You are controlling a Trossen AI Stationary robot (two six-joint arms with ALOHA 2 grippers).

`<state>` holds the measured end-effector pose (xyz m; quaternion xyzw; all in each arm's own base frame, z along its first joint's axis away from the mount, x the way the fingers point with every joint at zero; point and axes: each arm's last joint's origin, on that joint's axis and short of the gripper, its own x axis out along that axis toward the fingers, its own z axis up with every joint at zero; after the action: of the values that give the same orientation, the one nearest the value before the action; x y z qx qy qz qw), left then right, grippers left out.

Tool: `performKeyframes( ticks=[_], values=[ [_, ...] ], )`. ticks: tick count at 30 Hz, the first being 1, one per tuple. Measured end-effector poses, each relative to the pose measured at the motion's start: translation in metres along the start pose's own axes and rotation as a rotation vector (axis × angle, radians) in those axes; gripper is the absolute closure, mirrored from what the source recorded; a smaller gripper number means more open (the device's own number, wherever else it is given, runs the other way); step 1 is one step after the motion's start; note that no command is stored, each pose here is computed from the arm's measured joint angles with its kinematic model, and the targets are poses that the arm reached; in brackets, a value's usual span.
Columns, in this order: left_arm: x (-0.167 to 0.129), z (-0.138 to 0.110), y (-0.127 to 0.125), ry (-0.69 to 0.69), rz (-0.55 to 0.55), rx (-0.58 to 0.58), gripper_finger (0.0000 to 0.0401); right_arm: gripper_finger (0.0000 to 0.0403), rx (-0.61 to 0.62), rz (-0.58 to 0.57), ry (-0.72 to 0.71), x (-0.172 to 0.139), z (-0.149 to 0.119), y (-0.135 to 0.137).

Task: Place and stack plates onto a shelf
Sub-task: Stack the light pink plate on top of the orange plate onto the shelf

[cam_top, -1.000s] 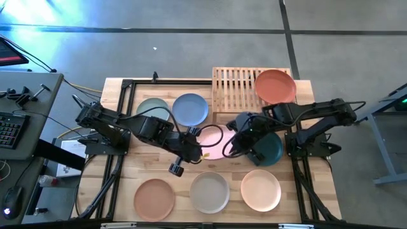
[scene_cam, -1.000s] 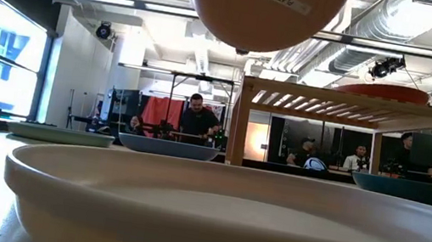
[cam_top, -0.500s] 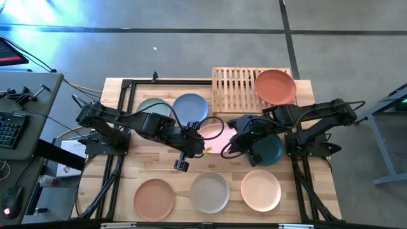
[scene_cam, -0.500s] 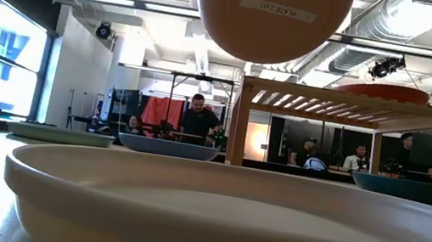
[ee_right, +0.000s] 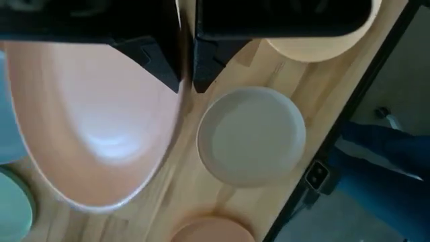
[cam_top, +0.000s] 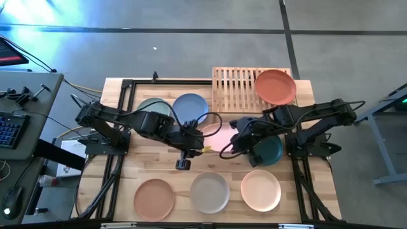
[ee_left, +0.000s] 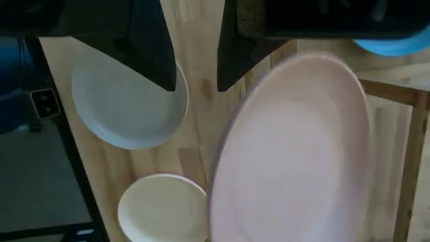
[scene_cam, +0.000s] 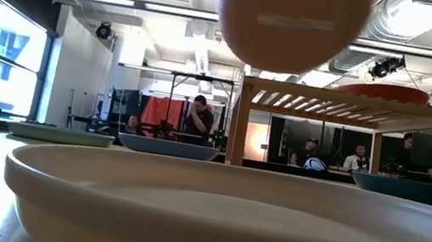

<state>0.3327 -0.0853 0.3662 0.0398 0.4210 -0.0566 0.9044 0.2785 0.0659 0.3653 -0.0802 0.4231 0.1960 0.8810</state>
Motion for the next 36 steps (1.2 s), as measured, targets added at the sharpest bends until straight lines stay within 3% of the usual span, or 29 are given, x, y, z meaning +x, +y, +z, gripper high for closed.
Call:
performKeyframes(
  ticks=[16,30,36],
  values=[
    [-0.019,-0.003,0.032,-0.014,0.077,-0.069,0.0302,0.0402,0.018,-0.212,0.065,-0.019,-0.007,0.011],
    [-0.022,-0.026,0.062,0.221,0.174,-0.119,0.0305,0.0403,0.110,-0.824,0.118,-0.096,-0.006,0.002],
    [-0.025,-0.035,0.073,0.319,0.255,-0.110,0.0306,0.0403,0.254,-1.052,0.202,-0.114,-0.023,-0.009]
  ],
)
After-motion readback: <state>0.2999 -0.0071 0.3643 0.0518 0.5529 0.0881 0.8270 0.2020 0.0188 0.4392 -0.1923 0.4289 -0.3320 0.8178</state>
